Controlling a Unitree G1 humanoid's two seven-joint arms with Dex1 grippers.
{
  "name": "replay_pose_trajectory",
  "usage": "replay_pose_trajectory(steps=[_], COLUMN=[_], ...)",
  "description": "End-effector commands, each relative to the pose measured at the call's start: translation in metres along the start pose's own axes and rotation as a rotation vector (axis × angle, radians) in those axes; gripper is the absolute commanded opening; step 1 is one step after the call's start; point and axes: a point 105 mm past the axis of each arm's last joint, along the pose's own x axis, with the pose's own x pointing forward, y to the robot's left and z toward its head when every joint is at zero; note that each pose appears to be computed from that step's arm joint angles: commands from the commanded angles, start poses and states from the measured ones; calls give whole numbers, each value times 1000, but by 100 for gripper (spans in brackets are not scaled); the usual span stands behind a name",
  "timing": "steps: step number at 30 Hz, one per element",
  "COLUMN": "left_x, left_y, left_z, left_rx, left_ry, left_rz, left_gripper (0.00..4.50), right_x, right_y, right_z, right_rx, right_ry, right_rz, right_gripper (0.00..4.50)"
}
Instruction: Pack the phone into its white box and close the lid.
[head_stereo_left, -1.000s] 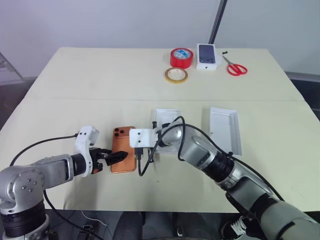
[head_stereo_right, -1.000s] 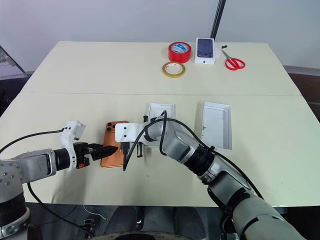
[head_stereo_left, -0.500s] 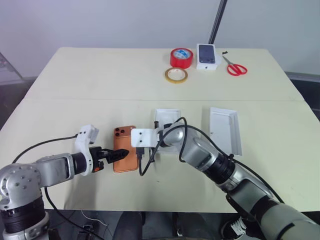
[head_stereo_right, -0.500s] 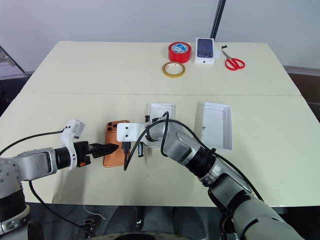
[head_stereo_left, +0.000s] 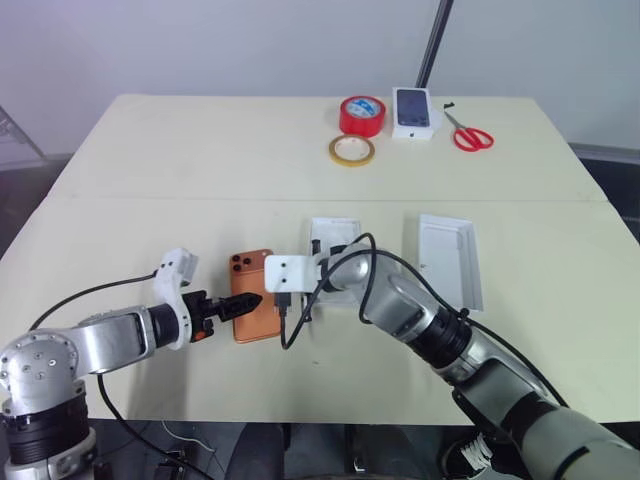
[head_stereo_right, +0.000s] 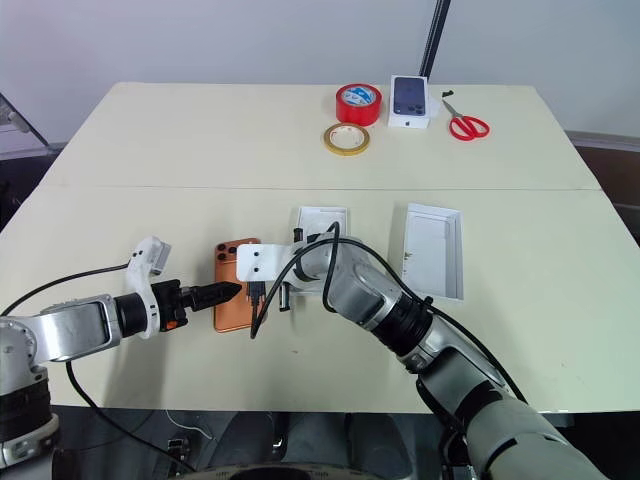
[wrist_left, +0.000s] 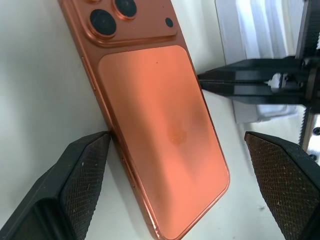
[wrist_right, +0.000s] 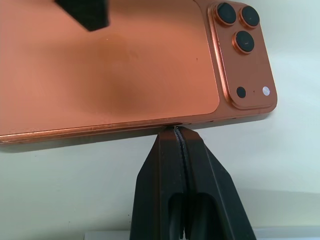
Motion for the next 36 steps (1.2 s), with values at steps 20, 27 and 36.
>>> replay_pose_trajectory(steps=[20, 27, 36], left_x=[4, 0, -6], left_y=[-15, -3, 10], left_z=[10, 8, 10], left_rx=[-201, -268, -326], left_ry=[-66, -102, -139], left_rz=[-40, -17, -5], left_gripper=[450, 363, 113], right_x=[8, 8, 9], right_y=[18, 17, 16], right_z=[24, 24, 24], right_rx=[-35, -36, -39], right_ry=[-80, -80, -80], right_rz=[64, 59, 57], right_gripper=[4, 0, 0])
